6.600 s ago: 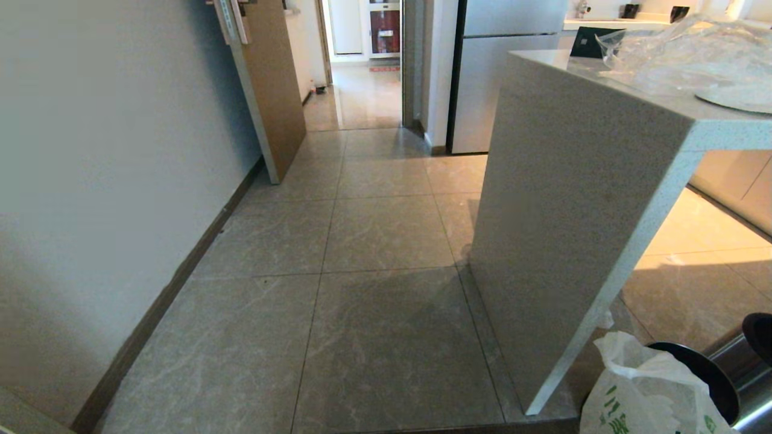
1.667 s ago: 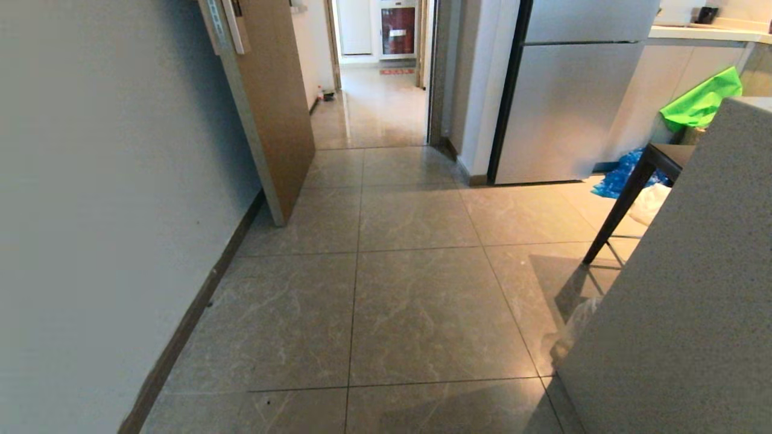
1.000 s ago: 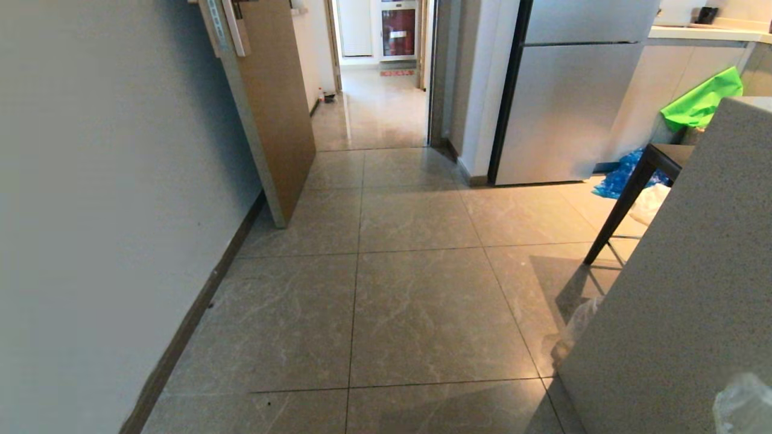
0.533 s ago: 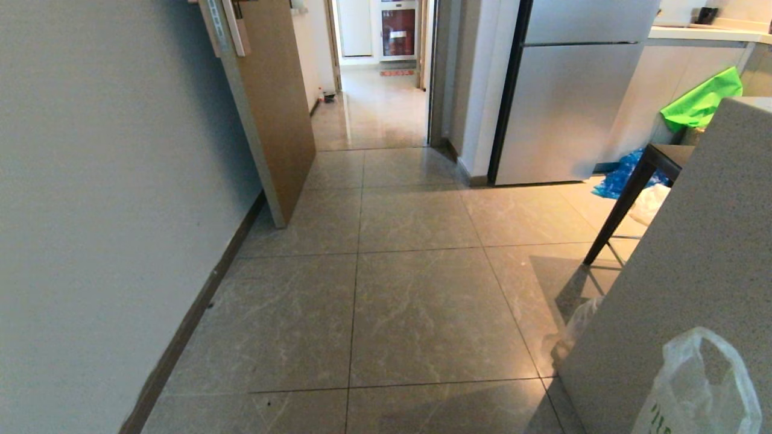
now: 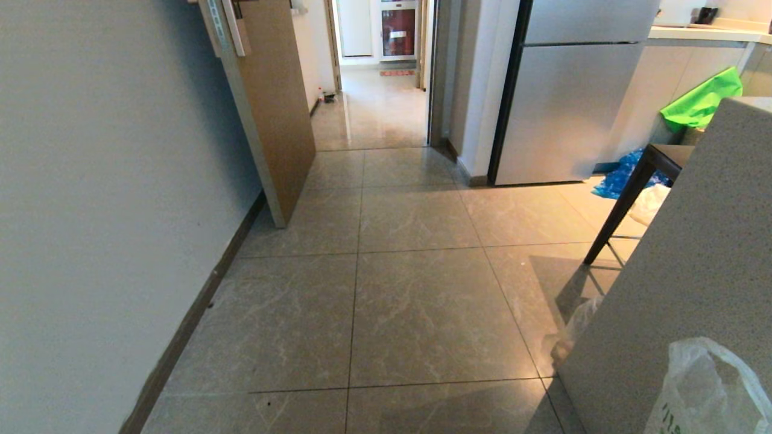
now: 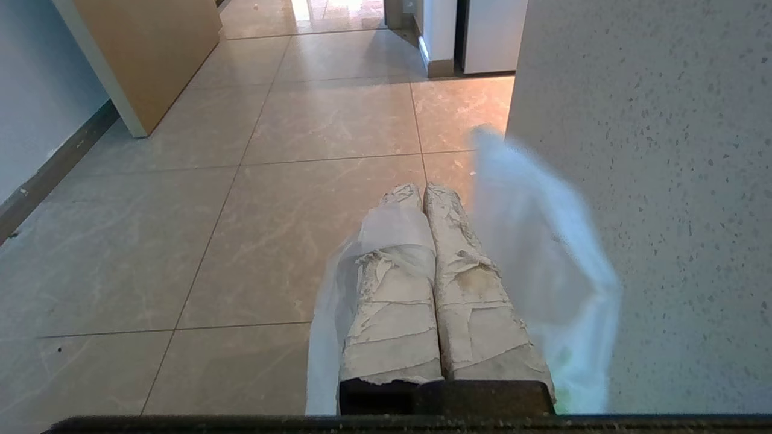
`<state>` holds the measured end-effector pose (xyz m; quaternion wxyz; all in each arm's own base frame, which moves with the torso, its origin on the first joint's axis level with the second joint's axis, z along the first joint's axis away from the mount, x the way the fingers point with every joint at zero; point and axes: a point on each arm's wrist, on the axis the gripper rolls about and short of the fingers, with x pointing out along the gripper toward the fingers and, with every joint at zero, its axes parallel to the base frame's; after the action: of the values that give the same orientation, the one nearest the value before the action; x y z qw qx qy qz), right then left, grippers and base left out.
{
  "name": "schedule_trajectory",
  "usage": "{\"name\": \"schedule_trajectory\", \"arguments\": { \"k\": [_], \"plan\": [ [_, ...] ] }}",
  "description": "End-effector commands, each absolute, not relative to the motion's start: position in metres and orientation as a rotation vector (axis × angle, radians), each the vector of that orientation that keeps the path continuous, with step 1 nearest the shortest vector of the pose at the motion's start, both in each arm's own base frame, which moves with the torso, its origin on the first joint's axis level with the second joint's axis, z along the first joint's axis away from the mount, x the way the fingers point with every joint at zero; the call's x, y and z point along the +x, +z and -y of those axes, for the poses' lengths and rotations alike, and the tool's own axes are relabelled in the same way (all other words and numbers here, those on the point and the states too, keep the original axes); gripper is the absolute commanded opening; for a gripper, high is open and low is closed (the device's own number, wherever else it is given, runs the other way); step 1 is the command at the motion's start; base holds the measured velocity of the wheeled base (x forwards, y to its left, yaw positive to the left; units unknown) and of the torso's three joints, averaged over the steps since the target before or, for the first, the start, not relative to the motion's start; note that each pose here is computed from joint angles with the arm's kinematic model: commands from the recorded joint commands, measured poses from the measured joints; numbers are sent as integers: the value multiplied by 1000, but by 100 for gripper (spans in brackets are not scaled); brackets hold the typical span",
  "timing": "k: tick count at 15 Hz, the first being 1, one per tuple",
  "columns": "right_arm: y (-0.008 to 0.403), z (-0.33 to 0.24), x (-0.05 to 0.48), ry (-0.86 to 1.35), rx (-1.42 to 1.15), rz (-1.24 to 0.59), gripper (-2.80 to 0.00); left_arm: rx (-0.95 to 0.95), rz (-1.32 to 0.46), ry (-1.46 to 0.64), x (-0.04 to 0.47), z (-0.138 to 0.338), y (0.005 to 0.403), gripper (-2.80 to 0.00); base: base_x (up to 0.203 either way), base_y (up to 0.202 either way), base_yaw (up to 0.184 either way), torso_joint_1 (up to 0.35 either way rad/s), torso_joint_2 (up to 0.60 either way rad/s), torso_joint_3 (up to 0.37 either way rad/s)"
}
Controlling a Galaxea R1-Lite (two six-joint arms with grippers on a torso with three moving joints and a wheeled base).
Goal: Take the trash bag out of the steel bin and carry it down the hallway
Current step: Put the trash bag at the door
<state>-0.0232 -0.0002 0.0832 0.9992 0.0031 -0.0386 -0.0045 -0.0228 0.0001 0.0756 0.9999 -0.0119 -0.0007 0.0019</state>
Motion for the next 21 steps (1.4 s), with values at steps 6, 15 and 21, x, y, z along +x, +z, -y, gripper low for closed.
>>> {"name": "schedule_trajectory", "arguments": {
  "k": [6,15,21],
  "plan": [
    [75,0,-21,-9,6,48,-280,-25,0,5,-23,0,75,-280,0,0,0,0,0,0],
    [75,0,-21,-9,6,48,-280,-25,2,5,-23,0,76,-280,0,0,0,0,0,0],
    [75,0,-21,-9,6,48,-280,-25,2,5,-23,0,76,-280,0,0,0,0,0,0]
  ]
}}
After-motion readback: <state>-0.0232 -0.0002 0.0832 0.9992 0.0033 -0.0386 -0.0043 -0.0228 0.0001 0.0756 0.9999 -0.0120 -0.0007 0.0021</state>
